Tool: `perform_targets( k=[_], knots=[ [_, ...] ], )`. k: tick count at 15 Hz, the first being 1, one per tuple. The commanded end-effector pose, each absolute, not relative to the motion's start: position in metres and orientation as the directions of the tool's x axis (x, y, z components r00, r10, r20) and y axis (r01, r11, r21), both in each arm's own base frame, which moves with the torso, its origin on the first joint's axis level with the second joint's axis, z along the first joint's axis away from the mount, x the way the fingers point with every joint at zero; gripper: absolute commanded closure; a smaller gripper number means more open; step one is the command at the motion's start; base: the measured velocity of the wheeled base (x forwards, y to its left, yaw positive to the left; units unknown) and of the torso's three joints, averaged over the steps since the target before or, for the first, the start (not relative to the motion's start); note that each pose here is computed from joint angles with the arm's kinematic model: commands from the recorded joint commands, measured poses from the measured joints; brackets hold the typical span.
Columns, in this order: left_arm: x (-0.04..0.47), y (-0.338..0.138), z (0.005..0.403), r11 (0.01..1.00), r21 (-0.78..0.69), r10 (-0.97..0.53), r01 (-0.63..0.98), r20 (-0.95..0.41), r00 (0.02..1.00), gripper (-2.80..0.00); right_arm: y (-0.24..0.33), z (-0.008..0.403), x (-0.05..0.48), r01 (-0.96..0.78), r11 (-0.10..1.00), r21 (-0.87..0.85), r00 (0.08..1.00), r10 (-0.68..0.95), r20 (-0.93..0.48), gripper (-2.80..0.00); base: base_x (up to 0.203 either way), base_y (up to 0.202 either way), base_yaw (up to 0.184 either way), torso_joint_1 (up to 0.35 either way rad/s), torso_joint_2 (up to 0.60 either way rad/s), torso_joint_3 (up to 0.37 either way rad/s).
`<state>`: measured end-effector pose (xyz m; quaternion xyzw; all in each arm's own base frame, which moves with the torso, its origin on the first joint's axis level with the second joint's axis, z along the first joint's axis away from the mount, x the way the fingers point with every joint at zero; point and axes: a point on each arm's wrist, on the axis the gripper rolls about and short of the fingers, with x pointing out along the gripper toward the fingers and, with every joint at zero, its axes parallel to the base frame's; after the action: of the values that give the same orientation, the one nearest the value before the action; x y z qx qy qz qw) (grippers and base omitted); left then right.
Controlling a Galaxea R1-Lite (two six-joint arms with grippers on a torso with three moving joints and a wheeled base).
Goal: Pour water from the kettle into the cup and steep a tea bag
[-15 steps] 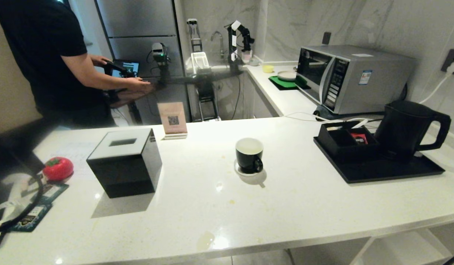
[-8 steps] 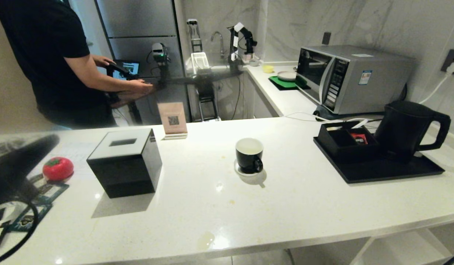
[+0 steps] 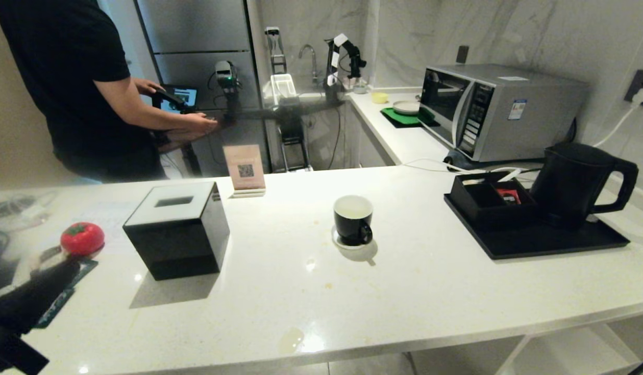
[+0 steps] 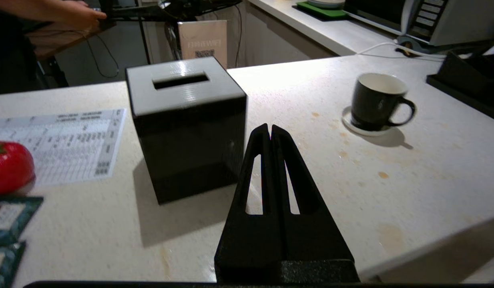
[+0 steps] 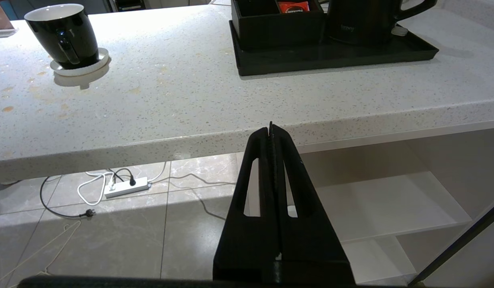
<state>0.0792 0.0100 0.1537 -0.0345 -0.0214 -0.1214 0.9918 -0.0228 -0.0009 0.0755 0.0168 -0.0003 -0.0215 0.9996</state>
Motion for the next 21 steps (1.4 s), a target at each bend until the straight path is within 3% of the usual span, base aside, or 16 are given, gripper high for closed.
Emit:
perform_targets(
  k=[1, 8, 11, 21],
  knots=[
    [0.052, 0.002, 0.150, 0.963, -0.046, -0.258, 0.264, 0.099, 0.961, 0.00, -0.001, 0.076, -0.023, 0.043, 0.999, 0.034, 0.999, -0.043, -0.002, 0.00, 0.000, 0.000, 0.000, 0.000, 0.00, 0.000],
    [-0.002, -0.006, 0.121, 0.972, -0.052, -0.217, 0.228, 0.159, 0.963, 0.00, -0.001, 0.076, -0.023, 0.043, 0.999, 0.034, 0.999, -0.043, -0.001, 0.00, 0.000, 0.000, 0.000, 0.000, 0.00, 0.000],
    [-0.013, -0.002, 0.105, 0.993, -0.042, -0.106, 0.112, 0.131, 0.986, 0.00, -0.001, 0.076, -0.023, 0.043, 0.999, 0.034, 0.999, -0.043, -0.001, 0.00, 0.000, 0.000, 0.000, 0.000, 0.00, 0.000],
    [-0.023, 0.000, 0.077, 1.000, 0.016, 0.017, -0.017, 0.013, 1.000, 0.00, -0.001, 0.075, -0.023, 0.043, 0.999, 0.034, 0.999, -0.043, 0.000, 0.00, 0.000, 0.000, 0.000, 0.000, 0.00, 0.000]
  ],
)
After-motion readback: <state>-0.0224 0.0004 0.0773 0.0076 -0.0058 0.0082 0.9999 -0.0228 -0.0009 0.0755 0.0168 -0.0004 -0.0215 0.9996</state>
